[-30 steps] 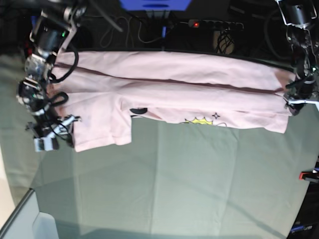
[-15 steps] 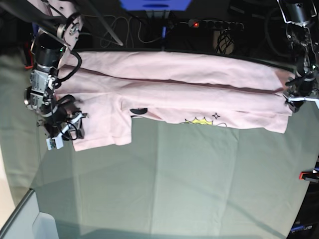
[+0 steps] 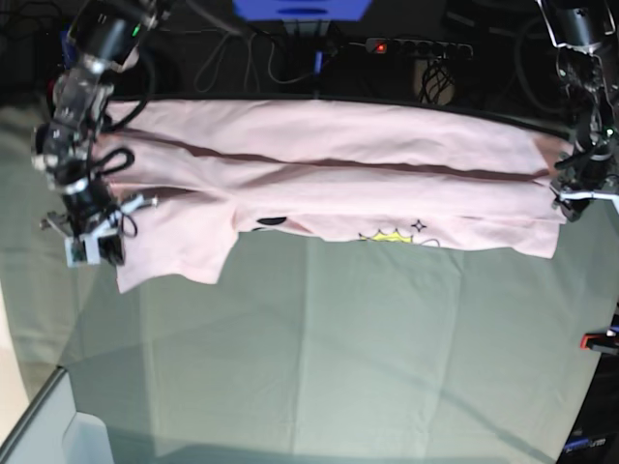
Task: Layout the t-shirt on the table in an organized manner, then fold the t-shirt properly
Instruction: 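Release with the right gripper and smooth the sleeve end toward the fold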
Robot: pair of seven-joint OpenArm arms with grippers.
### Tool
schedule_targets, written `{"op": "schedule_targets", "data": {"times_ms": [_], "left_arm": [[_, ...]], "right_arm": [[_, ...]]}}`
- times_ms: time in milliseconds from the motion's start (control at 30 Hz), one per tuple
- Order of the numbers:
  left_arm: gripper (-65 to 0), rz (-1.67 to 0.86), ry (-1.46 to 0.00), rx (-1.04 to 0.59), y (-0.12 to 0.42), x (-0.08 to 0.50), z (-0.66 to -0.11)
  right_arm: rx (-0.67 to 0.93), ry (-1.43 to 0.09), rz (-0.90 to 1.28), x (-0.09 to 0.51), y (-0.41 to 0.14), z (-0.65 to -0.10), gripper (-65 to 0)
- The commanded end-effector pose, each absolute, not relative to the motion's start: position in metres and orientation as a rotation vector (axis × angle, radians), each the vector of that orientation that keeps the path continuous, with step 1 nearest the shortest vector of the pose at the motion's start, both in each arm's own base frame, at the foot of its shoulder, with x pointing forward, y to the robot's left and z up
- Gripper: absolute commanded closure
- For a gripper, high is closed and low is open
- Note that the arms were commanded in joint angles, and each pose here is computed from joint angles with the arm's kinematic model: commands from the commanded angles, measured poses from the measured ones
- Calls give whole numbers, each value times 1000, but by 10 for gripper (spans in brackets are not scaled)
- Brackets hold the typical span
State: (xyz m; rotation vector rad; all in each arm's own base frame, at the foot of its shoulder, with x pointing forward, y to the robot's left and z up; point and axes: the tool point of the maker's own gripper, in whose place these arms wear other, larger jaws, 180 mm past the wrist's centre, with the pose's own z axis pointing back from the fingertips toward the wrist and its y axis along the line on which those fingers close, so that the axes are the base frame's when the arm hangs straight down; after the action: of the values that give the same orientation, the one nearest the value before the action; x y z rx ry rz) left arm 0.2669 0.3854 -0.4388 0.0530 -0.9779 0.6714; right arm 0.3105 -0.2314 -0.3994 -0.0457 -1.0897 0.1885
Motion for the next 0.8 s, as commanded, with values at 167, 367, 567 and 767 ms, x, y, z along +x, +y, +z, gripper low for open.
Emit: {"op": "schedule_targets", "data": {"times_ms": [167,367,567,767], "left_arm": [[-358,656,-1043,72,397,279,-419],[-358,644,-1066,81,404,286,-409],[-395,645,-1067,80,404,287,-409],[-508,647,-1066,77,403,287,-409]], "right_arm": [[-89,-1098,174,262,-227,-388,0],[-144,-1059,55,225,-254,-394,0],[-94,-1058,-49,193,-257,-400,0],[-49,-1004,-99,180,-248,-424,0]]}}
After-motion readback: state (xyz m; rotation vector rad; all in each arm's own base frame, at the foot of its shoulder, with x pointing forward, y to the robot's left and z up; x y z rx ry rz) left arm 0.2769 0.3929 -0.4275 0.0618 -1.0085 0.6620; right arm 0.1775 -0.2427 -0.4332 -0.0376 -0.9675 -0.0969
